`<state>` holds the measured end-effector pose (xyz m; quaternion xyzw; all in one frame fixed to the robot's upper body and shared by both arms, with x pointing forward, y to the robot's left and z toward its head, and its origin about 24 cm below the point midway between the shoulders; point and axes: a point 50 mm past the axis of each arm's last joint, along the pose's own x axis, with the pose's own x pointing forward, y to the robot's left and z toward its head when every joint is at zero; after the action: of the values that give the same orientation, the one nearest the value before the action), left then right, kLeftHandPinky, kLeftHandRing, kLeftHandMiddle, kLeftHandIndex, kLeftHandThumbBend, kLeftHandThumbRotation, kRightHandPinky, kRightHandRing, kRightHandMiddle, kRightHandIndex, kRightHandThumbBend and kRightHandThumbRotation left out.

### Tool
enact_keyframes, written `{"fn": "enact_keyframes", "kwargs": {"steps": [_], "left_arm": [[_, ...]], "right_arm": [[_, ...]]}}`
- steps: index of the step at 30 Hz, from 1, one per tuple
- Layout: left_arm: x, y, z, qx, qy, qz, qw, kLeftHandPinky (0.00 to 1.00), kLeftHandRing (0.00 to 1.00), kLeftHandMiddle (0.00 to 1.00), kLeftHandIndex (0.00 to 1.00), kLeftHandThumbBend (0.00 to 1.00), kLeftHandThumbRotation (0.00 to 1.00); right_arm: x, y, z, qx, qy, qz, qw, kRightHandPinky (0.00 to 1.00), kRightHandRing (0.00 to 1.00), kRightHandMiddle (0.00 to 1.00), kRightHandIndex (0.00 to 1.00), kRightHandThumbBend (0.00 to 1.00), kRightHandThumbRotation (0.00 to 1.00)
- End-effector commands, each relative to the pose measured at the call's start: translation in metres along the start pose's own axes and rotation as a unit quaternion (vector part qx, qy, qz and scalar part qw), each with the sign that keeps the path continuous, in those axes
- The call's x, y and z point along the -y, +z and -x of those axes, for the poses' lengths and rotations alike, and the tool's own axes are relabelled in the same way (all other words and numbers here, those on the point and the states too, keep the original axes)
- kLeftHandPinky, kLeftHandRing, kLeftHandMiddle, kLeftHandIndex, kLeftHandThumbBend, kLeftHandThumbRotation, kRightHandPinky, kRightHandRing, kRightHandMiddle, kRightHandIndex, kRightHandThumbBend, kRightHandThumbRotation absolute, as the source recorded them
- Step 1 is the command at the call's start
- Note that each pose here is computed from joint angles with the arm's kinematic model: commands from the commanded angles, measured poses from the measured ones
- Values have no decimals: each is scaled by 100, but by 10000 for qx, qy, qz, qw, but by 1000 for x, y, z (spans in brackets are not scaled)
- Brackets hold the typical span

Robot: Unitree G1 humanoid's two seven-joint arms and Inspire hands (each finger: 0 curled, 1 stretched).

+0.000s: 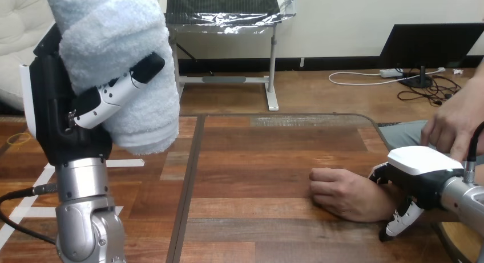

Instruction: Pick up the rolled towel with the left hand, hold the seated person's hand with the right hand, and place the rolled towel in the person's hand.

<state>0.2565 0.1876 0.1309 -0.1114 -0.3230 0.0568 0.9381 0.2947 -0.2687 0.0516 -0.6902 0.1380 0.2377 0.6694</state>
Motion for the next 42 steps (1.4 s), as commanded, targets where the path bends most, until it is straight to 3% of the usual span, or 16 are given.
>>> {"fn": "enact_keyframes", "kwargs": {"steps": [1,42], "left_arm": [[9,17,-14,523,-208,45,9984,22,28,34,39,54,0],[9,17,-14,512,-183,52,9985,22,27,34,39,54,0]], "right_arm": [[14,-2,2,-50,-264,72,9996,52,73,76,75,91,21],[15,-2,1,-50,-314,104,9994,51,71,75,74,92,22]]}}
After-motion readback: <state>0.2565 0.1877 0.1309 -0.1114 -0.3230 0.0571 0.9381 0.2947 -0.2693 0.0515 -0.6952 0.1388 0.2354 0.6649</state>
